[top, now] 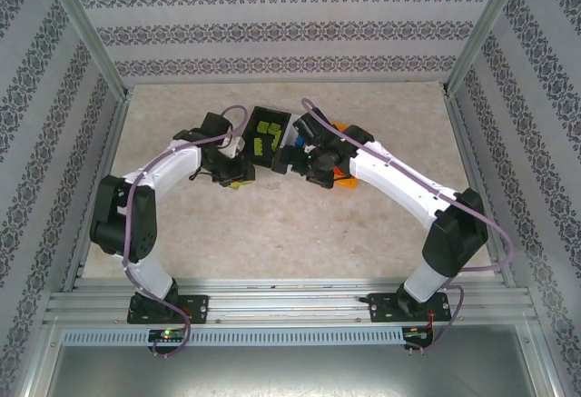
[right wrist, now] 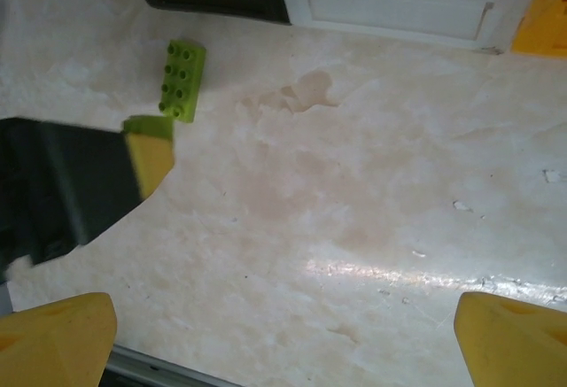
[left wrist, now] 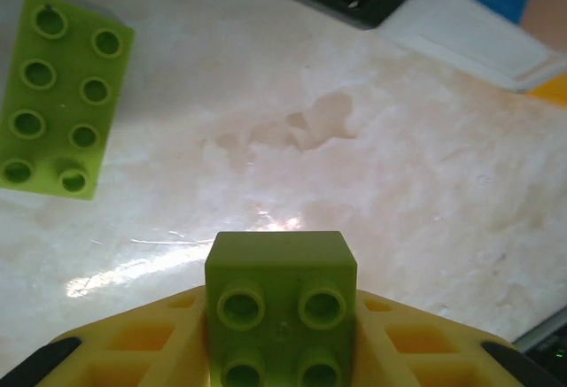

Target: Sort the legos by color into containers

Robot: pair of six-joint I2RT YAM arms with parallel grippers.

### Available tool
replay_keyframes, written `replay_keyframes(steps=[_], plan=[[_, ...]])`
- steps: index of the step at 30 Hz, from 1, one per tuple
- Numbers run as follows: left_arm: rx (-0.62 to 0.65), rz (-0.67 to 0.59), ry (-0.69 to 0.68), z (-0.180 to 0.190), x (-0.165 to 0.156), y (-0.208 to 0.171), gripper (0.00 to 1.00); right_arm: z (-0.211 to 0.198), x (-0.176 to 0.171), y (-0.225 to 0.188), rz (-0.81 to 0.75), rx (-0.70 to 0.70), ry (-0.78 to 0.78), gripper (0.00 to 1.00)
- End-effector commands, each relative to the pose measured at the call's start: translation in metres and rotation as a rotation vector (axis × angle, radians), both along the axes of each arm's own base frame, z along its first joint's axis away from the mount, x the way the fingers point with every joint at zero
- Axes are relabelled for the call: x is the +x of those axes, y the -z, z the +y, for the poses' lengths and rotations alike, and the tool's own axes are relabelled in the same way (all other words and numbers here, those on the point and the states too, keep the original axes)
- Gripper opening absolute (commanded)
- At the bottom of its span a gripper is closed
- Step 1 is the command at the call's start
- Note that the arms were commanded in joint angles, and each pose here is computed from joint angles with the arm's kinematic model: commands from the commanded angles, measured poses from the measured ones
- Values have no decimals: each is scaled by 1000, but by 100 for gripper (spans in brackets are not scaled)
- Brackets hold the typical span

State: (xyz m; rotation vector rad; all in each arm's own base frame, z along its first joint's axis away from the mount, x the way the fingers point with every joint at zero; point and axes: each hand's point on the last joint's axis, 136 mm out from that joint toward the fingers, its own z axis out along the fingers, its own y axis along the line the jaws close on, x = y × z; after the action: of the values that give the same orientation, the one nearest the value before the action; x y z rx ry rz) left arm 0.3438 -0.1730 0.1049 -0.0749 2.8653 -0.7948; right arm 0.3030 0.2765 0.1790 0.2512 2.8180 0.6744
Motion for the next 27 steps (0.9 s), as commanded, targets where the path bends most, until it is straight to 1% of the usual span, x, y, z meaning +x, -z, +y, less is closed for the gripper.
replay_keyframes(steps=[1, 5, 11, 17, 22, 24, 27], plan=[[-106, -51, -44, -11, 3, -43, 39, -10, 20, -8, -30, 27, -26, 98], [-183, -47, -106, -19, 8, -63, 39, -22, 36, -7, -38, 72, -6, 98], [-295, -73, -218, -30, 38, -94, 40, -26, 49, 5, -36, 143, 1, 98], [-409, -73, -324, -42, 75, -117, 40, -33, 43, 23, -49, 106, -55, 98], [-500, -56, -384, -44, 108, -119, 39, -41, 34, 40, -33, 65, -69, 98], [-503, -58, -399, -39, 120, -117, 39, -44, 30, 36, -32, 61, -47, 98], [-461, -62, -402, -28, 131, -111, 39, -49, 21, 16, -64, 26, -2, 98]])
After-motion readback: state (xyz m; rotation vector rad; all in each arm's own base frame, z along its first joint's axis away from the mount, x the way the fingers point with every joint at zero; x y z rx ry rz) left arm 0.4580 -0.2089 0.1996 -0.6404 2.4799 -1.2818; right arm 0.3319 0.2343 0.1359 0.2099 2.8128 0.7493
